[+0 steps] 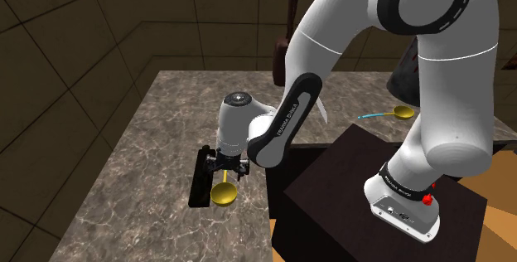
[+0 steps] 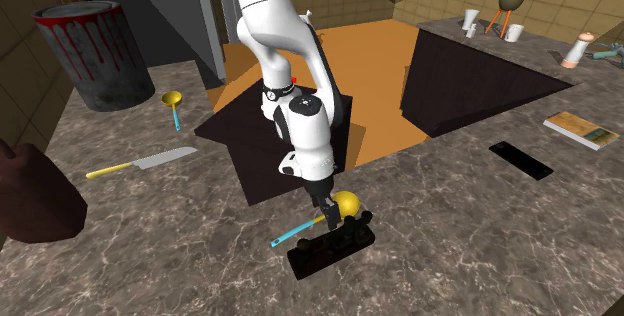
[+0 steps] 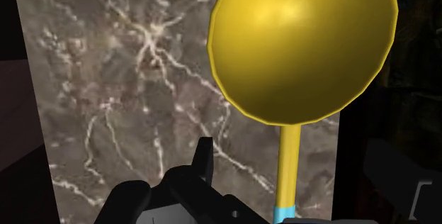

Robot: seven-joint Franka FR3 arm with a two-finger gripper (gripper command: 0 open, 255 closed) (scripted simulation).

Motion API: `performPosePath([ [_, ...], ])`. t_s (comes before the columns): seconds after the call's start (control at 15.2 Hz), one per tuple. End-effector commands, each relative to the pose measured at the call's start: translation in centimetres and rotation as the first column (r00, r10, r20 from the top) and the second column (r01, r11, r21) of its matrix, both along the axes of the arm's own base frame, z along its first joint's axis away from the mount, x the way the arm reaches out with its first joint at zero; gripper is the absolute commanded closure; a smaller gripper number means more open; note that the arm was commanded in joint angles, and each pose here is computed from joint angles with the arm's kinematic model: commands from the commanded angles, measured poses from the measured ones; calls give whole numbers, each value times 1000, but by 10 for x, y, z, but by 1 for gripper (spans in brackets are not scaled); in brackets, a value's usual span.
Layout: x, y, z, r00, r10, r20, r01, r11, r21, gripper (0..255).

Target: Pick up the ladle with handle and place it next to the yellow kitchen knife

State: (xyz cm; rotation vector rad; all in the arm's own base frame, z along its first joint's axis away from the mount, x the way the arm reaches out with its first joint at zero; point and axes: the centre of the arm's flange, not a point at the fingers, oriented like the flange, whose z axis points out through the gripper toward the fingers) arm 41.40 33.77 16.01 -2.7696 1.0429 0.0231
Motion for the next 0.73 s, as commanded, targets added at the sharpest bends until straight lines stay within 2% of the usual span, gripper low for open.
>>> performPosePath([
  [0.0,0,0,0,1000,0,0,0,1000,0,255],
  [0.66,0,0,5,1000,0,0,0,1000,0,255],
])
